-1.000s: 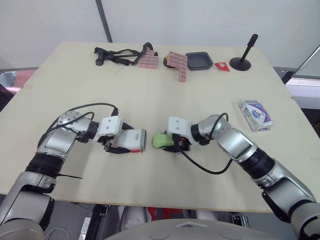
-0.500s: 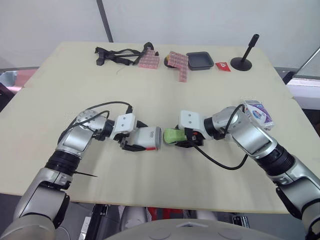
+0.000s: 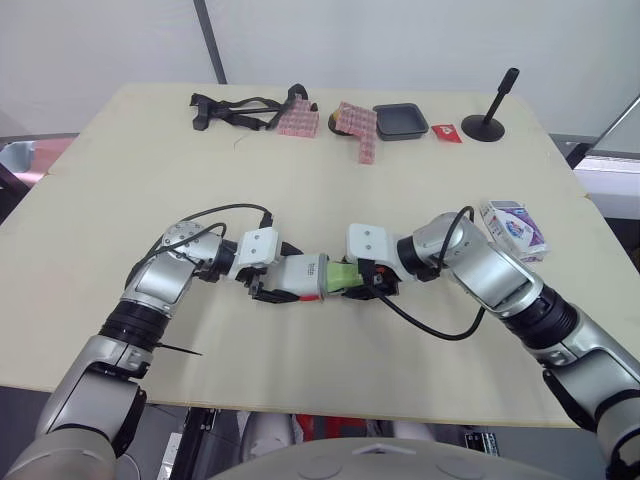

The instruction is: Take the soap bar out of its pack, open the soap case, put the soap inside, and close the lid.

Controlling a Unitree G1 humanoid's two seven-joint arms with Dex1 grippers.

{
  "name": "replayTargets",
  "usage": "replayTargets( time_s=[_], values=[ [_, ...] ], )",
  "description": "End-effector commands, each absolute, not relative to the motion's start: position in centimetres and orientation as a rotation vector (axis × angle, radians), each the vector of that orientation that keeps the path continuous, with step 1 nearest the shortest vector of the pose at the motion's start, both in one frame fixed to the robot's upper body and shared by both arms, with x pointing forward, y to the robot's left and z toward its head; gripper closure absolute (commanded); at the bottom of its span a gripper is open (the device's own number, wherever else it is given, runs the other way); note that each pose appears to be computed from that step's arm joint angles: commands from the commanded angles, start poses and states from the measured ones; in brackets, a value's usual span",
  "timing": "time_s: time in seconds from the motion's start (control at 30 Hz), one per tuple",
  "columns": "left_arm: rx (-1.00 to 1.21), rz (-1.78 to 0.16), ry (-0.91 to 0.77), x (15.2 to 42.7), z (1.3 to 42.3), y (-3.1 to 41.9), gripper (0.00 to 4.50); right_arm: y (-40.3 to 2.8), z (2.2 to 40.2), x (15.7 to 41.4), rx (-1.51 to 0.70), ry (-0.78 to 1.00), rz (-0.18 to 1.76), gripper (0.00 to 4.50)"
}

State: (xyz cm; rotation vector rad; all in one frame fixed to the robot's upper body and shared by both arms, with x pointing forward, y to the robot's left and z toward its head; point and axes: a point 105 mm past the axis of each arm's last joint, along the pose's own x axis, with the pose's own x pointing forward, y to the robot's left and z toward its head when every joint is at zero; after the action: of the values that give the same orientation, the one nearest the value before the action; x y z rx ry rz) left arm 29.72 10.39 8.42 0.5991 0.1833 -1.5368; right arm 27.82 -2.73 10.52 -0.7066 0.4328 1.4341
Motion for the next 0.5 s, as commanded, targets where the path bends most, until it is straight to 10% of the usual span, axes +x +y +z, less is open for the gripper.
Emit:
replayTargets(
  time_s=[0.03,0.5],
  values=[
    [0.623,-1.533,0.129,30.0,9.7,9.9,0.87,-2.0,11.5,27.9,-0.736,0.393,1.434,1.93],
    [0.607,-1.527,0.125,30.2,9.8,9.3,0.87,-0.5,11.9,28.2,-0.733,0.389,1.407,1.93]
  ],
)
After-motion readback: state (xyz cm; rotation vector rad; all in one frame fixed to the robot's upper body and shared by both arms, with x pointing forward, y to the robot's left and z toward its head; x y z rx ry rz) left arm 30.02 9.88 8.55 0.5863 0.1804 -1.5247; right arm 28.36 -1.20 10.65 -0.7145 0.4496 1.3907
